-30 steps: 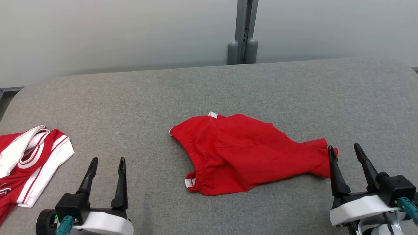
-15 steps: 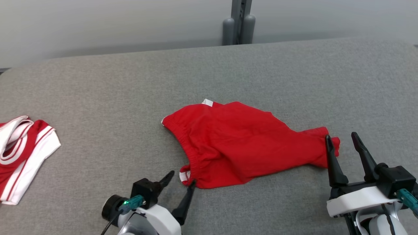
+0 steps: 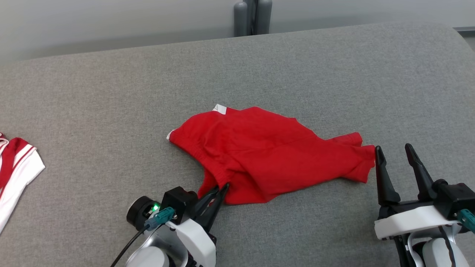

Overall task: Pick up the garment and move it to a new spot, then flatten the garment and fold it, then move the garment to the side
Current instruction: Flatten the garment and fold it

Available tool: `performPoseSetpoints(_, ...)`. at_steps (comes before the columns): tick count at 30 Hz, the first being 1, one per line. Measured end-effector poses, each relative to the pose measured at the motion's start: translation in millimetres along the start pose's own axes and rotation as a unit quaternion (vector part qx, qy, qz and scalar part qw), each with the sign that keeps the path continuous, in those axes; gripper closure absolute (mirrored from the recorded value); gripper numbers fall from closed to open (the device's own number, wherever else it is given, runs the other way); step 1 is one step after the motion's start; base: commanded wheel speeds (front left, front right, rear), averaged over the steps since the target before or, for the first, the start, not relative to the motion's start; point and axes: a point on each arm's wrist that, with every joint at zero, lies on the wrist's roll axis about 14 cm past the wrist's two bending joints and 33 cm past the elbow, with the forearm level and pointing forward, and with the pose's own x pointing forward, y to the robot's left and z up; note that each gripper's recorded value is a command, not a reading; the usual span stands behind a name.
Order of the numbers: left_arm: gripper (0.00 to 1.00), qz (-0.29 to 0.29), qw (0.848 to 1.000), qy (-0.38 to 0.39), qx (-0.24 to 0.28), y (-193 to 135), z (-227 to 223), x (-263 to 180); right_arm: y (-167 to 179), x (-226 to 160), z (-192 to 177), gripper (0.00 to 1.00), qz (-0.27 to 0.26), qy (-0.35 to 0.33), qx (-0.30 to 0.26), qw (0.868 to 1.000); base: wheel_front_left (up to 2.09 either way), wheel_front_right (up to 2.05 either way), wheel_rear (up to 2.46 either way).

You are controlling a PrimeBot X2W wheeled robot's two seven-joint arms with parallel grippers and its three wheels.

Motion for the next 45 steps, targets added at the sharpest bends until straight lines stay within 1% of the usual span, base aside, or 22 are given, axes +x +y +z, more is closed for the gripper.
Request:
performPoseSetpoints(6,1.00,-0.047,0.995,-0.079,-0.027,-28.2,49.3,1.4,-1.7,3.0,-1.0,0.00,-0.003,0.000,0.005,1.000,0.00,0.00,0.00)
performPoseSetpoints(12,1.00,-0.082,0.989,-0.123,-0.028,-43.5,85.7,-7.8,-1.2,8.8,-4.7,0.00,-0.003,0.003,0.008,1.000,0.00,0.00,0.00)
performPoseSetpoints(17,1.00,-0.101,0.982,-0.145,-0.059,-50.6,103.4,-15.1,-1.1,15.9,-9.3,0.00,-0.003,0.008,0.011,1.000,0.00,0.00,0.00)
performPoseSetpoints(20,1.00,-0.086,0.985,-0.136,-0.061,-37.8,101.3,-13.7,-0.2,19.9,-12.1,0.00,-0.002,0.010,0.013,1.000,0.00,0.00,0.00)
performPoseSetpoints(25,1.00,-0.034,0.990,-0.120,-0.067,-0.6,90.1,-5.6,-0.4,25.8,-14.5,0.00,-0.002,0.012,0.017,1.000,0.00,0.00,0.00)
performPoseSetpoints(28,1.00,-0.004,0.990,-0.115,-0.077,22.9,84.2,2.1,-0.7,26.9,-16.6,0.00,-0.002,0.015,0.018,1.000,0.00,0.00,0.00)
performPoseSetpoints(37,1.00,0.072,0.986,-0.094,-0.113,84.3,57.5,26.7,-6.6,28.9,-20.1,0.00,-0.010,0.019,0.018,1.000,0.00,0.00,0.00)
performPoseSetpoints(41,1.00,0.092,0.985,-0.080,-0.120,101.1,44.4,36.9,-8.3,30.3,-21.3,0.00,-0.013,0.020,0.020,1.000,0.00,0.00,0.00)
performPoseSetpoints(42,0.21,0.096,0.986,-0.074,-0.113,105.4,38.9,40.3,-9.1,30.4,-21.4,0.00,-0.014,0.021,0.020,0.999,0.00,0.00,0.00)
performPoseSetpoints(43,0.21,0.096,0.986,-0.074,-0.113,105.4,38.9,40.3,-9.1,30.4,-21.4,0.00,-0.014,0.021,0.020,0.999,0.00,0.00,0.00)
performPoseSetpoints(44,0.00,0.099,0.987,-0.074,-0.106,107.2,37.7,41.2,-9.5,30.3,-21.3,0.00,-0.015,0.021,0.020,0.999,0.00,0.00,0.00)
performPoseSetpoints(45,0.00,0.105,0.987,-0.073,-0.097,109.1,34.1,41.2,-10.0,29.8,-19.5,0.00,-0.015,0.018,0.020,1.000,0.00,0.00,0.00)
